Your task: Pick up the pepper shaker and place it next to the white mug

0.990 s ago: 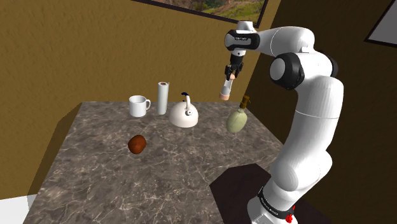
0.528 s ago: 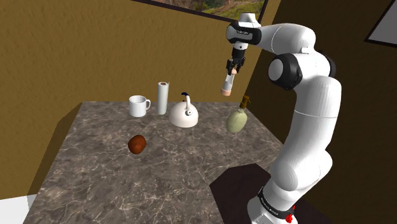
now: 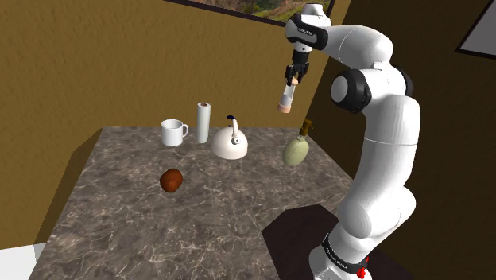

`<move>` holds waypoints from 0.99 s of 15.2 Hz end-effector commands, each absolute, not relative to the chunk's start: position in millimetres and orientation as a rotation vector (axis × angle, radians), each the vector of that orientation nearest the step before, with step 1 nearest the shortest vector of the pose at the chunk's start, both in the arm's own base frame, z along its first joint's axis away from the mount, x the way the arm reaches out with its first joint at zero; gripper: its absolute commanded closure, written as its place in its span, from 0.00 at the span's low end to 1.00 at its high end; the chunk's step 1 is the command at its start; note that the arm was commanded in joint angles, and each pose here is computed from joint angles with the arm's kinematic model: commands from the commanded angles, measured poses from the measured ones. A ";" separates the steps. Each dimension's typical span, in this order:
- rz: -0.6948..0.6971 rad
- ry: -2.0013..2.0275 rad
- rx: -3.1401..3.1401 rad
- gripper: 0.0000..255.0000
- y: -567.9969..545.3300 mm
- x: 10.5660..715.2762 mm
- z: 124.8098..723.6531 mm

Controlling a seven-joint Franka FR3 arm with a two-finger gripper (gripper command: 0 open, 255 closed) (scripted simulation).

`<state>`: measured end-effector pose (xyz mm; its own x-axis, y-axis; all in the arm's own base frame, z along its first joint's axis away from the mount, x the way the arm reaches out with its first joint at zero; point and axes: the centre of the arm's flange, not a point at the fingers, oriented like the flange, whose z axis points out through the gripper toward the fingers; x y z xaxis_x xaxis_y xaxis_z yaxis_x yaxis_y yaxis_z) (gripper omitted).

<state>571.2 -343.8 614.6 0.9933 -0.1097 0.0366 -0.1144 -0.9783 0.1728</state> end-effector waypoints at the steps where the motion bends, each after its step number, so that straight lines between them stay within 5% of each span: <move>1: 0.040 -0.168 2.961 1.00 -343.1 570.3 626.0; 15: 0.040 -0.168 2.961 1.00 -279.8 585.2 659.8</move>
<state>583.8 -292.5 662.6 0.9934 -0.1091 0.0357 -0.1137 -0.9785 0.1720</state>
